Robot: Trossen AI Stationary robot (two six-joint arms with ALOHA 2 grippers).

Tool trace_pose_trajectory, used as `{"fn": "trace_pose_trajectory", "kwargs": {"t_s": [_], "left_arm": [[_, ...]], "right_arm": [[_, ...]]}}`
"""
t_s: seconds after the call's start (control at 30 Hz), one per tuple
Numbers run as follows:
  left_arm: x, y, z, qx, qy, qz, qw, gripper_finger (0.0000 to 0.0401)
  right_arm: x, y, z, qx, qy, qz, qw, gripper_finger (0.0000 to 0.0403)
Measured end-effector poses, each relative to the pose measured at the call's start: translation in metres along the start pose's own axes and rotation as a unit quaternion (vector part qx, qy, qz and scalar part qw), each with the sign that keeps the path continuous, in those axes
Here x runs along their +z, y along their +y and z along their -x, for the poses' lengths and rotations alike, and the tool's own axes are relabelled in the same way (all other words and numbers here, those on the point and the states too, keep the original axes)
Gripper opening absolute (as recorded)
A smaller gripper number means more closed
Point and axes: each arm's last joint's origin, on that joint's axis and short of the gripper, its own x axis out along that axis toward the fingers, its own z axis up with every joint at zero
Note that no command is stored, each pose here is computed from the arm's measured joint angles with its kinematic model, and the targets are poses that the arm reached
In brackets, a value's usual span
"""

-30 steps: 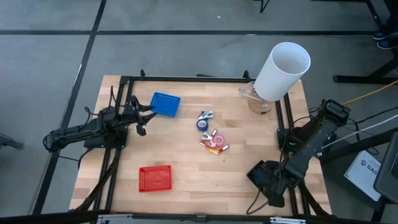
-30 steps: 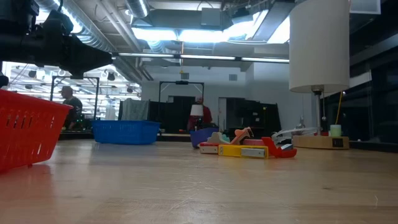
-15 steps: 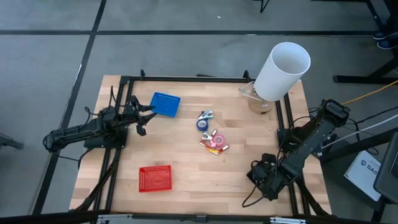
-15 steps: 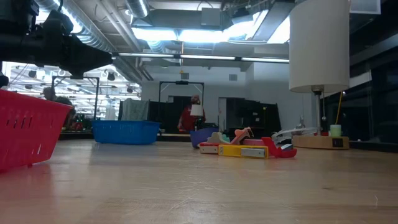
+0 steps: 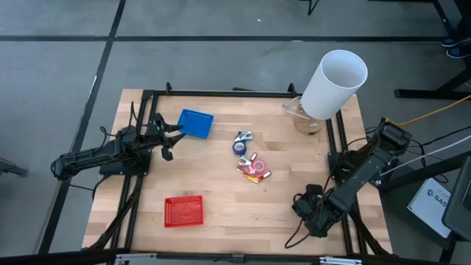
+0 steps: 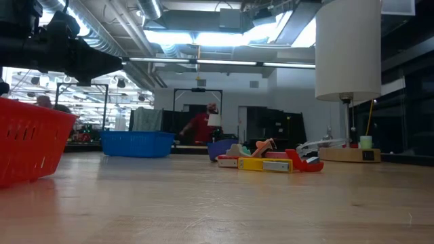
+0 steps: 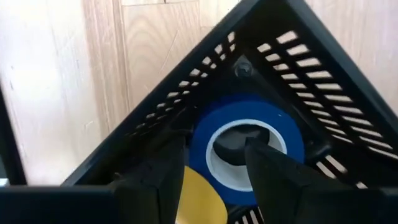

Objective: Pick and place Stapler, Stapler remover, tape
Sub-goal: Adjust the blue tape

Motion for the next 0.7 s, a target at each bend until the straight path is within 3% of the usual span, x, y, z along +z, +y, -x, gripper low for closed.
{"fn": "trace_pose_trajectory", "kwargs": {"t_s": [0.2,0.5,0.7], "left_arm": [[0.0001,0.0000,0.0000,0.000,0.000,0.000,1.000,0.0148],[0.0000,0.0000,0.0000,0.000,0.000,0.000,1.000,0.0148],[0.0000,0.0000,0.0000,0.000,0.000,0.000,1.000,0.0148]], "right_arm": [[0.0001,-0.0002,-0.0016,-0.006,-0.001,-0.001,1.000,0.0159],[-0.0001,-0.0013,-0.0030,-0.012,-0.008,0.000,1.000,0.0074],[-0.0008,-0.0024,-0.0052,-0.008,-0.011,-0.030,0.999,0.0033]]}}
